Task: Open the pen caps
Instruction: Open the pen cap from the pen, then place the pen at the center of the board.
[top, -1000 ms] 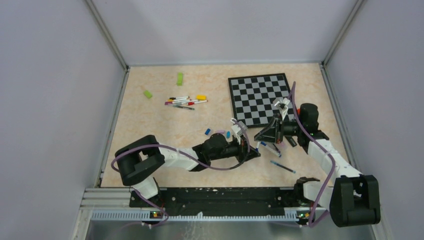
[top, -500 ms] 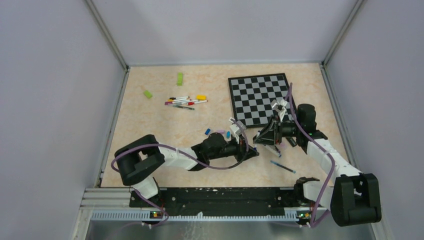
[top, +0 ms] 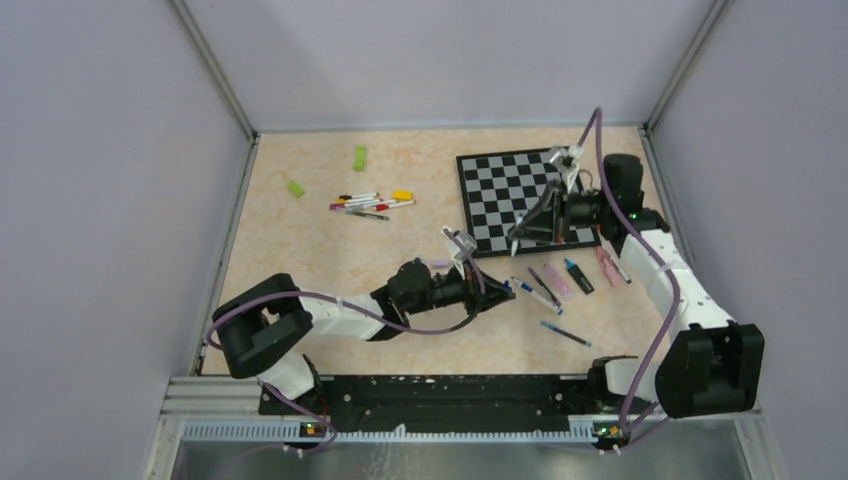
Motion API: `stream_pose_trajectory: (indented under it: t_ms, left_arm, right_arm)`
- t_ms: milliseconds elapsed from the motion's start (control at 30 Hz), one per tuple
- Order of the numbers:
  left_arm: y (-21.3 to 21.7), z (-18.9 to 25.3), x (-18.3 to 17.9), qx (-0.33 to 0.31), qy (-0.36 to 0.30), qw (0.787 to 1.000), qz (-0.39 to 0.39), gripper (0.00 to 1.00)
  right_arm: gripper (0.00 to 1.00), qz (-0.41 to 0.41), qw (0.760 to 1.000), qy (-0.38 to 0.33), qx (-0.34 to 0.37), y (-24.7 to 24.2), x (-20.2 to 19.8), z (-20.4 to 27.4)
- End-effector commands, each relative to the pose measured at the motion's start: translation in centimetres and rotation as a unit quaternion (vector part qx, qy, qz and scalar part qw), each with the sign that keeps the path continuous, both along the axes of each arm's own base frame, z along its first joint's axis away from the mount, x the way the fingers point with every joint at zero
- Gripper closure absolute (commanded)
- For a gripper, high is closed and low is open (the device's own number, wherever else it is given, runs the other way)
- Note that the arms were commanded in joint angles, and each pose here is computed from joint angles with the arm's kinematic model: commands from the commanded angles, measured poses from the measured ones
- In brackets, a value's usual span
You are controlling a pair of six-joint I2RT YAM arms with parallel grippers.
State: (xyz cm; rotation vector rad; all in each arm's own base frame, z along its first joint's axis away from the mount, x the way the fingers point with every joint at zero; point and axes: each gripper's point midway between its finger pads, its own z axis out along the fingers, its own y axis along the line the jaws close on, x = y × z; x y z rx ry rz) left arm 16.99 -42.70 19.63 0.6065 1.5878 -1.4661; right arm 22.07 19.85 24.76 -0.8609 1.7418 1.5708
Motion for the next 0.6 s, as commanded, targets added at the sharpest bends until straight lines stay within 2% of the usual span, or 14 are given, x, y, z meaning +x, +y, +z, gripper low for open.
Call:
stream_pose_trajectory:
  t_ms: [0,133,267,333,400,467,567]
  left_arm:
    - [2.6,-7.0,-5.4,0.102,0.056,0.990,-0.085,1.00]
    - [3.7,-6.5,-6.1,0.104,0.044,0.990,-0.090,1.00]
    - [5.1,-5.2,-5.7,0.103,0.024,0.992,-0.061,1.00]
    - [6.0,-4.8,-4.9,0.112,0.018,0.993,-0.029,1.00]
    - [7.1,-4.9,-4.0,0.131,0.020,0.991,0.007,1.00]
    - [8.4,-5.2,-3.3,0.145,0.028,0.988,0.044,1.00]
    - [10.4,-5.7,-2.4,0.152,0.042,0.983,0.098,1.00]
  right_arm:
    - [1.00,-0.011,0.994,-0.104,0.019,-0.5,3.0,8.4]
    - [1.00,-0.023,0.994,-0.098,0.033,-0.4,3.1,9.5]
    - [1.00,-0.061,0.992,-0.113,0.006,-1.8,3.2,7.4]
    - [1.00,-0.104,0.983,-0.139,-0.061,-3.4,3.9,4.6]
    - [1.00,-0.132,0.967,-0.148,-0.160,-5.3,4.0,0.7]
    - [1.00,-0.146,0.945,-0.133,-0.260,-7.8,3.4,-3.4]
    - [1.00,-0.144,0.913,-0.122,-0.362,-11.4,2.1,-7.3]
